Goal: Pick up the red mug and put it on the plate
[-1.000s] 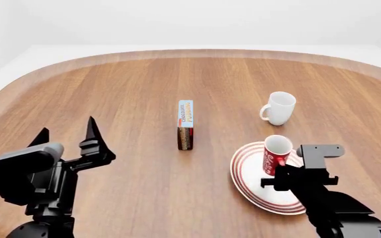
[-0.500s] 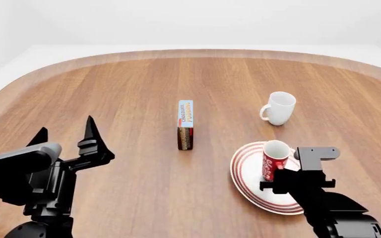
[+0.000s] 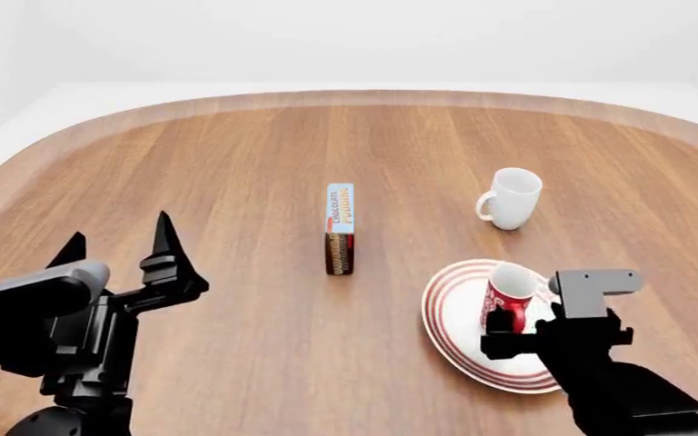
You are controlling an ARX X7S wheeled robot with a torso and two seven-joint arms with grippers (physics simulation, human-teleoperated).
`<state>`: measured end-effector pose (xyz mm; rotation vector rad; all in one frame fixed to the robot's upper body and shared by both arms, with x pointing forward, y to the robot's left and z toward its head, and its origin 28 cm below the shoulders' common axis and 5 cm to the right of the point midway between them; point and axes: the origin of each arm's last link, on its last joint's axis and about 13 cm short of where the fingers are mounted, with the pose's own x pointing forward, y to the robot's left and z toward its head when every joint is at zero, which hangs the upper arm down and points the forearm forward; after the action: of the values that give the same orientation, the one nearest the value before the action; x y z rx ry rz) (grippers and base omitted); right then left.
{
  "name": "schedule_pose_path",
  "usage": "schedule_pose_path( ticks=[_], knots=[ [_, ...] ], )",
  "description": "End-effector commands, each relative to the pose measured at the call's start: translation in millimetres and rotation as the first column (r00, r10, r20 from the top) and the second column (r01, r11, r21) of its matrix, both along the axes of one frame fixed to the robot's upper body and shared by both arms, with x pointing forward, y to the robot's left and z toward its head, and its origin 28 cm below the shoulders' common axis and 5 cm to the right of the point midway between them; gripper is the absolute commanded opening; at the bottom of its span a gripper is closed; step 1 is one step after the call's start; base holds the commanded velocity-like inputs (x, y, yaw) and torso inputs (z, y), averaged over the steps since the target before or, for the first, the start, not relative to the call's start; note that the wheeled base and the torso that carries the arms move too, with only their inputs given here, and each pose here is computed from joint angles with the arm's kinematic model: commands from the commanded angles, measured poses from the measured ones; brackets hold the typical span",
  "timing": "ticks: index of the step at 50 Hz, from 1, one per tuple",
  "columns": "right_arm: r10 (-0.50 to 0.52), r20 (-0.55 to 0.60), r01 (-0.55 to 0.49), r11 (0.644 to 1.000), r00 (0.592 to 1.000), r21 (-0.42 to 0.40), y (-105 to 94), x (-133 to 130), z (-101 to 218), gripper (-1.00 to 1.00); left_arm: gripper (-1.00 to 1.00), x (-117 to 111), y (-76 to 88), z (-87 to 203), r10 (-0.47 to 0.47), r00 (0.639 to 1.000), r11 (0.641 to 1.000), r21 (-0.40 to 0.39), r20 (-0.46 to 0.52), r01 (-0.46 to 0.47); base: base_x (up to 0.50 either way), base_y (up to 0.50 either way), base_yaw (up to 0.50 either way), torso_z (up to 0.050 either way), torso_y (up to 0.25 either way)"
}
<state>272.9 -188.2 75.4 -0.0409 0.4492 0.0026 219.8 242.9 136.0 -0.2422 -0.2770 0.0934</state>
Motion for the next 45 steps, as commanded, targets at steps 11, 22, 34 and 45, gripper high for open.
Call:
schedule_pose_path(
  ticks=[11, 22, 34, 45],
  knots=[
    [-0.027, 0.293, 0.051, 0.996, 0.956, -0.074, 12.7, -76, 72, 1.0, 1.0, -3, -0.9, 1, -0.009, 1.0, 1.0, 0.003, 0.004, 0.009, 0.0, 0.0, 0.0, 0.0, 0.0],
    [0.009, 0.536, 0.084, 0.985, 0.844, -0.148, 16.6, -111, 99, 1.0, 1.0, -5, -3.2, 0, -0.015, 1.0, 1.0, 0.009, 0.012, 0.015, 0.0, 0.0, 0.0, 0.0, 0.0],
    [0.11, 0.815, 0.082, 0.979, 0.569, -0.189, 26.2, -134, 119, 1.0, 1.0, -26, 3.3, 28, -0.02, 0.956, 0.991, -0.122, 0.294, 0.058, 0.0, 0.0, 0.0, 0.0, 0.0],
    [0.159, 0.867, 0.056, 0.976, 0.473, -0.209, 27.1, -147, 126, 1.0, 1.0, -31, 6.4, 32, -0.025, 0.945, 0.987, -0.144, 0.326, 0.076, 0.0, 0.0, 0.0, 0.0, 0.0]
  ],
)
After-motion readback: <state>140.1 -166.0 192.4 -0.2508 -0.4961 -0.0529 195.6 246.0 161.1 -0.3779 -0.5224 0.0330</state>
